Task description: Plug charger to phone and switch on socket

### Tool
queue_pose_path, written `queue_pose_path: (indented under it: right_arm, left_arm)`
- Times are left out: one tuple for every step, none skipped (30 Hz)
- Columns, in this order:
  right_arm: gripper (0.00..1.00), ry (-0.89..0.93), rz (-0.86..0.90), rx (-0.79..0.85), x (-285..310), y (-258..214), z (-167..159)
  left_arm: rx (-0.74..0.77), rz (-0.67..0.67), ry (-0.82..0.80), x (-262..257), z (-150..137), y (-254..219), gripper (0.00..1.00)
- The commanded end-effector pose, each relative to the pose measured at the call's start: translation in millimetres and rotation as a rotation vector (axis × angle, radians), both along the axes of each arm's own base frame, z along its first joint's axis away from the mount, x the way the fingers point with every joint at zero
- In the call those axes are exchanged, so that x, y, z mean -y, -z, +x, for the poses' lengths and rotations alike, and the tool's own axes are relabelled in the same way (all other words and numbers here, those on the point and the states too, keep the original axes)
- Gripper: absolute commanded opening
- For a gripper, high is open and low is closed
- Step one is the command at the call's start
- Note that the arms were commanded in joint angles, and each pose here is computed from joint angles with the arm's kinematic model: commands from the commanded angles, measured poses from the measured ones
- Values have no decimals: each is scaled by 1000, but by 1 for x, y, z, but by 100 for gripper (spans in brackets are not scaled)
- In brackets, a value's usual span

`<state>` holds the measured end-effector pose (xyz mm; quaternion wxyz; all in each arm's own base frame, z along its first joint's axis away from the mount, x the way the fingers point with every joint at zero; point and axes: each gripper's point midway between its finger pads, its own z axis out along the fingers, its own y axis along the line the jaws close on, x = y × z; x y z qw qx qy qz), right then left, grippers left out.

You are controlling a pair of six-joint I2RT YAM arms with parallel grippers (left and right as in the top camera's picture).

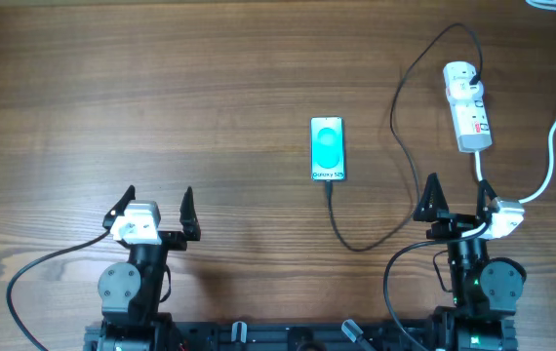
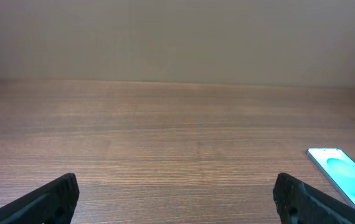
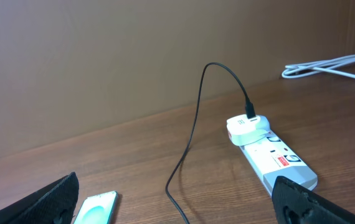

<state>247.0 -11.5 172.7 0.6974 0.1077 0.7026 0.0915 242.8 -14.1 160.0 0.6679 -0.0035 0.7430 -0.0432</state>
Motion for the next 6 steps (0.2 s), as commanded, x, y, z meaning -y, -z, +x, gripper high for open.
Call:
queue_pose_path:
  right_arm:
    - [100, 10, -18, 10, 1, -2, 0]
    - [100, 10, -18, 10, 1, -2, 0]
    - [100, 10, -18, 10, 1, -2, 0]
    - [100, 10, -18, 10, 1, -2, 0]
    - [100, 10, -18, 10, 1, -2, 0]
    - [100, 10, -18, 10, 1, -2, 0]
  left_arm:
    - [-1, 18, 19, 3, 0, 4, 100]
    - [-1, 18, 19, 3, 0, 4, 100]
    - [-1, 18, 19, 3, 0, 4, 100]
    - [-1, 18, 19, 3, 0, 4, 100]
    - [-1, 18, 19, 3, 0, 4, 100]
    - [-1, 18, 19, 3, 0, 4, 100]
